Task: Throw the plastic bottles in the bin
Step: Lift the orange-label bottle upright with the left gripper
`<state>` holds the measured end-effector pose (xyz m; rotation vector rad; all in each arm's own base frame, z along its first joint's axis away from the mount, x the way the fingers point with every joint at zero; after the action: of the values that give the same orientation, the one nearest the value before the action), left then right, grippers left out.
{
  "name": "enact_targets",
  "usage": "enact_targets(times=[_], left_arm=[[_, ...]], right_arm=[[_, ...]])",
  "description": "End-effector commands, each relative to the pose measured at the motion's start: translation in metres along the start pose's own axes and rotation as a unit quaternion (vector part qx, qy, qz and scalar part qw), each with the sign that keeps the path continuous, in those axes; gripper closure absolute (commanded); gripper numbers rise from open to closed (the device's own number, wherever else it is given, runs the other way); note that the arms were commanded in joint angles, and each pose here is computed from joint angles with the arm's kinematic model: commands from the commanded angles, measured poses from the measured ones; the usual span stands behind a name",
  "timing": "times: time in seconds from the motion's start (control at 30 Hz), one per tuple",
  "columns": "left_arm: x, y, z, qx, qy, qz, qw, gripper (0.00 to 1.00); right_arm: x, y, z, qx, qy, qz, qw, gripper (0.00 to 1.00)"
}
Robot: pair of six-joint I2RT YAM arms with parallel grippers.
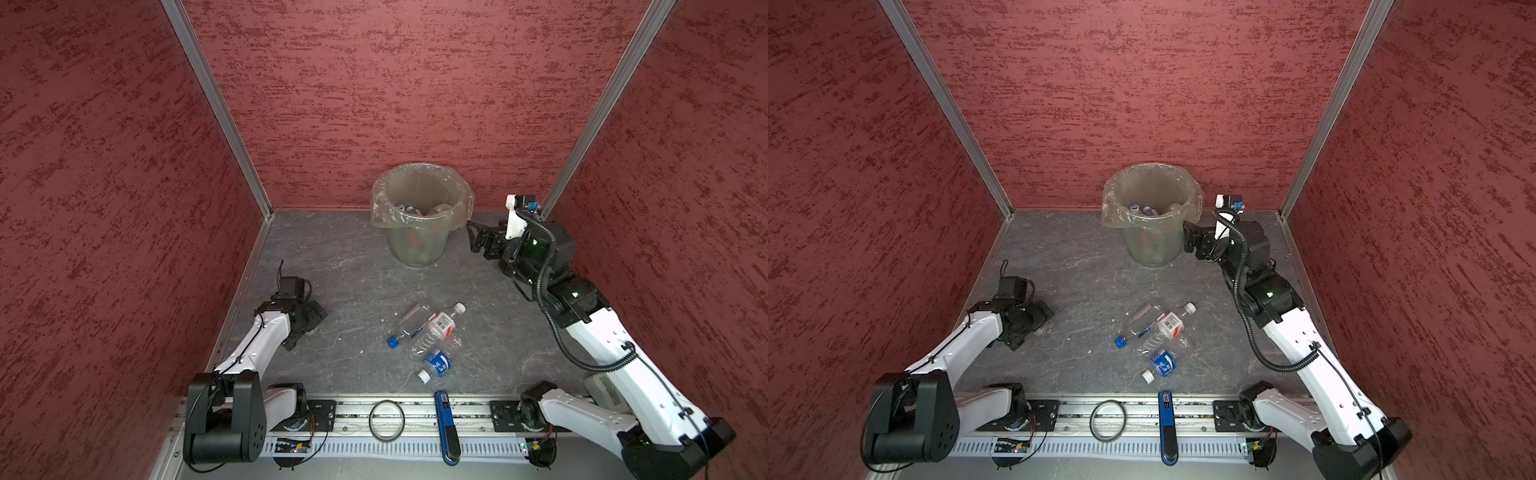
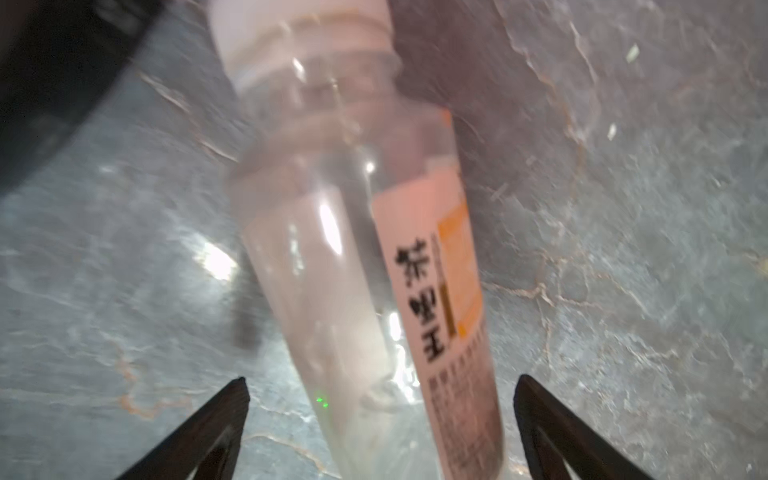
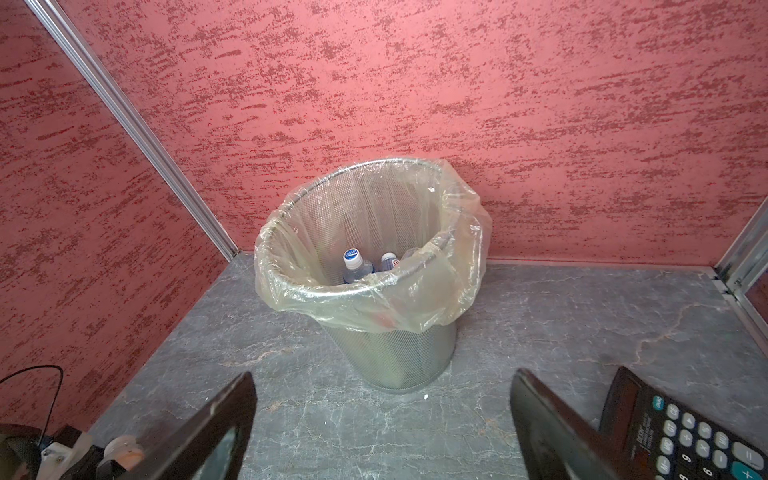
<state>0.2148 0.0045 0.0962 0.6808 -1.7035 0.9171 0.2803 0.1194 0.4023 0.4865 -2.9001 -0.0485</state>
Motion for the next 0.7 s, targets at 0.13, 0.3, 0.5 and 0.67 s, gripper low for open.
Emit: enact_targets(times=[0.13, 0.3, 0.5, 0.67], left_arm=[[-0.023, -0.011, -0.007, 0.045, 0.000, 0.008, 0.999, 0.01], [-0.034, -0.017, -0.010, 0.069, 0.006, 0.012, 0.998, 0.07], [-0.028, -0.020, -0.015, 0.077, -0.010, 0.021, 0.997, 0.10], [-0.024, -0.017, -0.014, 0.076, -0.012, 0.025, 0.997, 0.34]], right_arm=[[0.004, 0.001, -0.004, 0.002, -0.015, -0.003, 1.000, 0.09], [0.006, 0.001, -0.004, 0.004, -0.014, -0.004, 1.000, 0.11], [0.003, 0.001, -0.002, 0.006, -0.009, -0.003, 1.000, 0.13], [0.000, 0.002, 0.001, 0.007, 0.000, -0.010, 1.000, 0.17]])
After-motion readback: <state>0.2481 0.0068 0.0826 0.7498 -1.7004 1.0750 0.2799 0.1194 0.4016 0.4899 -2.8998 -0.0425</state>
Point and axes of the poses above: each gripper's point midway between its finger pads, its own x axis back along the fingers, its own y axis along the line the jaws close on, z = x × y, the point moved 6 cm from there along x, back along the fingers, and after that the axes turned 11 degrees about x, right-handed, at the moved point
